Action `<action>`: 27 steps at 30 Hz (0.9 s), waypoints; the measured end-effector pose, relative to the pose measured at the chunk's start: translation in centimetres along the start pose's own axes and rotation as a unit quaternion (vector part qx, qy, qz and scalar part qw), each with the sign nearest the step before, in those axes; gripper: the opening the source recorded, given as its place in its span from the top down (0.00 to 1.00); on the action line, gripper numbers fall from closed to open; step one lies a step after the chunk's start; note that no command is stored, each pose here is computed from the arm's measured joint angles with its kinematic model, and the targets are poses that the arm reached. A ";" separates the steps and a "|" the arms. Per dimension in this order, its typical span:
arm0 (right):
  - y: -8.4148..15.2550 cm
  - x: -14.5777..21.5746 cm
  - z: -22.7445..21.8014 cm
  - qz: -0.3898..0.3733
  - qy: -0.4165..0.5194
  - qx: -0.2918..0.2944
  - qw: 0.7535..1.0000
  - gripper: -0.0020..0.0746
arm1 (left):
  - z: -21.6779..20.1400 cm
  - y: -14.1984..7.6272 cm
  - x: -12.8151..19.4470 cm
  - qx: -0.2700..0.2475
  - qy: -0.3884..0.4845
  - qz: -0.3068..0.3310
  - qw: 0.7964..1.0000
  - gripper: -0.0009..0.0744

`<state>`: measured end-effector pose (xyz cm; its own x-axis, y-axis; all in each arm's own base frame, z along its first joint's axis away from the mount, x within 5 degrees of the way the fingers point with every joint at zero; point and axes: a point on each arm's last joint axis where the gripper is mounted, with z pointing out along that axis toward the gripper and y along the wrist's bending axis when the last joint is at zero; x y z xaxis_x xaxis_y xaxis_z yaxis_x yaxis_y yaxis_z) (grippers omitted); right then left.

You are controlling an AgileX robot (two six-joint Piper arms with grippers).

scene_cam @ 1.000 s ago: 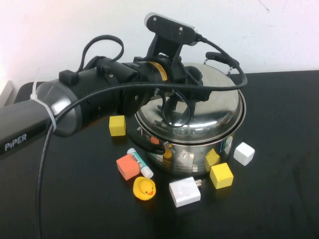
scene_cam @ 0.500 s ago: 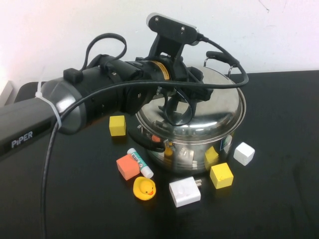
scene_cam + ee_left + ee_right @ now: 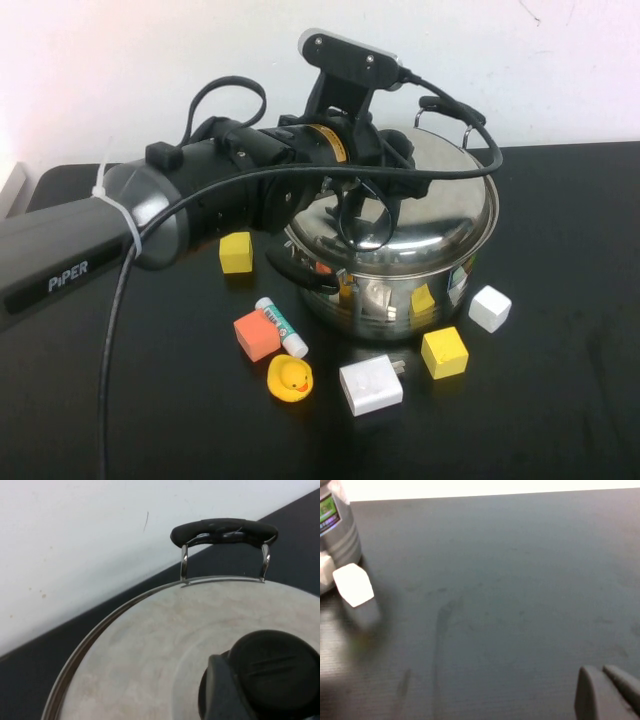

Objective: Cover the pot

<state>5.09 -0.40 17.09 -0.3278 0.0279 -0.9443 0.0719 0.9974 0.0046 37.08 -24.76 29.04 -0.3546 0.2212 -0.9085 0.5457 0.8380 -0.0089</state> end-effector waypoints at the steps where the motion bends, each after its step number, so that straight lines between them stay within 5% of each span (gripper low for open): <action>1: 0.0 0.0 0.0 0.000 0.000 0.000 1.000 0.98 | 0.1 0.0 0.0 0.000 -0.002 0.001 1.000 0.54; 11: 0.0 0.0 0.0 0.000 0.000 0.000 1.000 0.98 | -1.1 0.0 -0.6 -0.002 0.005 -0.003 1.000 0.36; 15: 0.0 0.0 0.0 0.000 0.000 0.000 1.000 0.98 | -3.7 0.7 -2.9 -0.011 -0.031 0.008 0.999 0.51; 21: 0.0 0.0 0.0 0.000 0.000 0.000 1.000 0.98 | -9.4 4.0 -6.3 -0.059 -0.079 0.011 0.995 0.90; 27: 0.0 0.0 0.0 0.000 0.000 0.000 1.000 0.98 | -16.2 7.9 -8.5 -0.124 -0.108 -0.028 0.986 0.98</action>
<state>5.09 -0.40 17.09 -0.3278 0.0279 -0.9443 0.0719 0.9974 0.0046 32.08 -11.90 43.49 -0.1948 0.0829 -0.9773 0.3183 0.9478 0.0169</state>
